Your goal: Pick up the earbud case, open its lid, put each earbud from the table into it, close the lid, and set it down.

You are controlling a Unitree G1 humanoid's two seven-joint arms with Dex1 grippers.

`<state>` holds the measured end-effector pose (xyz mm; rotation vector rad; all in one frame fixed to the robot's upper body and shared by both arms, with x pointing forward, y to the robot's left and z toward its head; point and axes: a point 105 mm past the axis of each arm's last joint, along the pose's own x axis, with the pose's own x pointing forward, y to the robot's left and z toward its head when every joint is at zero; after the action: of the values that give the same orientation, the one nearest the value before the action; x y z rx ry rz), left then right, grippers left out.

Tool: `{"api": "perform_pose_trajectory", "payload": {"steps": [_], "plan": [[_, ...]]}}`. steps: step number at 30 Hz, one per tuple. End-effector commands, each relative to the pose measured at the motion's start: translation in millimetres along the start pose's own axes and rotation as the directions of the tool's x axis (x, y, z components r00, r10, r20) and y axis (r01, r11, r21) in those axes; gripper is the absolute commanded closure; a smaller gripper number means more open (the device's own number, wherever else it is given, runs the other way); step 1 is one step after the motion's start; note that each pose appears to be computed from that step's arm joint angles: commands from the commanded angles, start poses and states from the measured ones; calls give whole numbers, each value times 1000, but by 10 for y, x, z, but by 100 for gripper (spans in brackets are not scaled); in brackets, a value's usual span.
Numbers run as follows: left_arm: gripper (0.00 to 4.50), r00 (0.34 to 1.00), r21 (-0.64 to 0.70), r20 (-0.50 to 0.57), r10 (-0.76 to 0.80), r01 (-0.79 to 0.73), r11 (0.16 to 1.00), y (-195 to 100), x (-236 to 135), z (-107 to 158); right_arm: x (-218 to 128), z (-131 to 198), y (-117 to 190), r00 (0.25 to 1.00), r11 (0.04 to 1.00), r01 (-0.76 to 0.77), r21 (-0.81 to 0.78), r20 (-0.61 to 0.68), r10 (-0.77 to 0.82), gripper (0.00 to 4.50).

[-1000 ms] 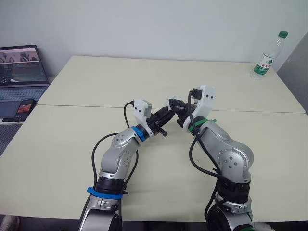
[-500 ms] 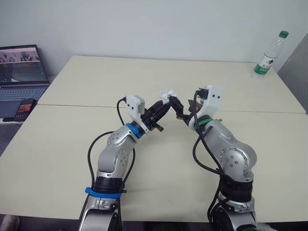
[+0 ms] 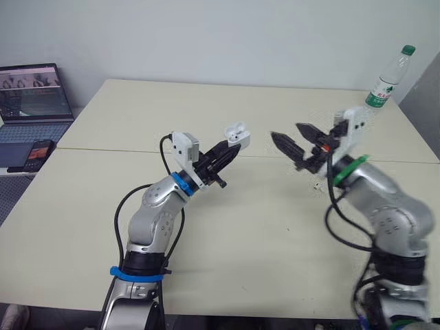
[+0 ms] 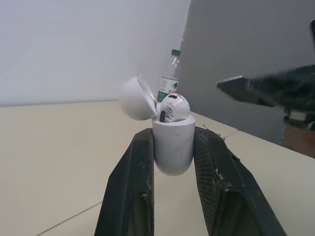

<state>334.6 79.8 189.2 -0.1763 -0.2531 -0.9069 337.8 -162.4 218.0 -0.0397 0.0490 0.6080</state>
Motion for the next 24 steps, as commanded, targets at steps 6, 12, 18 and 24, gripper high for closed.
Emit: {"api": "perform_pose_trajectory", "payload": {"steps": [6,12,18,24], "plan": [[373,998,27,2,-61,61,998,-114,-102,94,-315,-607,-644,833,995,63,-73,-545,-92,3],[373,995,45,-49,-90,92,995,-135,-198,37,-211,-749,-765,698,995,13,-101,-712,-81,3],[373,993,56,-71,-97,101,993,-148,-231,14,9,-846,-698,566,993,-54,-108,-822,-59,3],[373,994,49,-68,-89,92,995,-186,-229,2,147,-850,-668,502,999,4,-44,-864,-40,3]]}}
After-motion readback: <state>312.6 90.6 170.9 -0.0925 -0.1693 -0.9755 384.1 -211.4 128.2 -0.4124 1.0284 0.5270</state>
